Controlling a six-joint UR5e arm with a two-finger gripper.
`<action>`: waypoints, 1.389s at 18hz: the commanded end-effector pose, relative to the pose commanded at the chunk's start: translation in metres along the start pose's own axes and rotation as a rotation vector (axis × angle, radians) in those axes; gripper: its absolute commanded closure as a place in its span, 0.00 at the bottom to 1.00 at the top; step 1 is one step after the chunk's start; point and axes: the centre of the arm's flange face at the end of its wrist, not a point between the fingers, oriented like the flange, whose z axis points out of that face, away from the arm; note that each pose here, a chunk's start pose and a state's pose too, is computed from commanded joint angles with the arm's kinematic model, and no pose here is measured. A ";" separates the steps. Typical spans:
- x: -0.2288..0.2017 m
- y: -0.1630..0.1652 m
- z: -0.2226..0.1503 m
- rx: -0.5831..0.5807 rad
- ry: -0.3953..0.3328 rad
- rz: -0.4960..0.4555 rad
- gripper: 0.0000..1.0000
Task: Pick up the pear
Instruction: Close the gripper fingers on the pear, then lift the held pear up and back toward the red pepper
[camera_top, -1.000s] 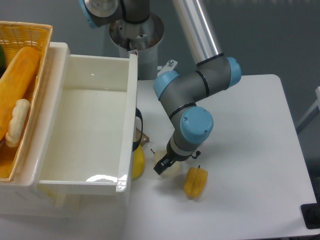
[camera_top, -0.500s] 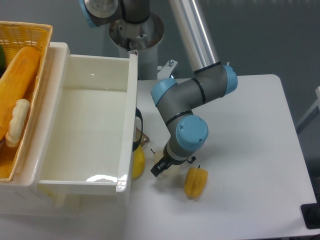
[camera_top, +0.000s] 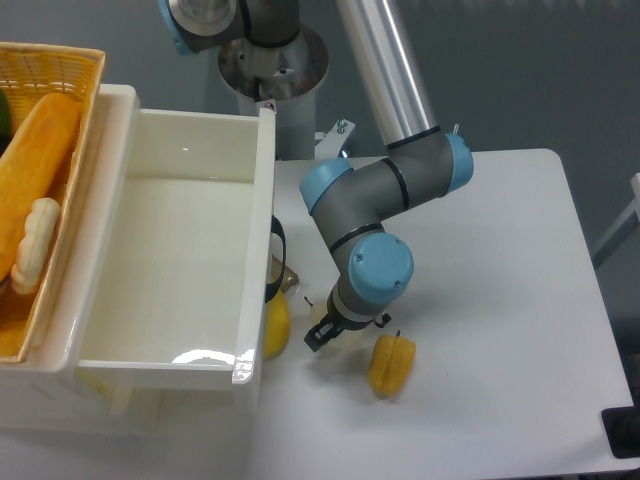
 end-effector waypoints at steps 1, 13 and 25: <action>-0.001 -0.001 -0.004 0.009 -0.005 0.014 0.79; -0.056 0.003 -0.090 0.114 -0.001 0.205 0.83; -0.158 -0.027 -0.162 0.234 -0.063 0.569 0.87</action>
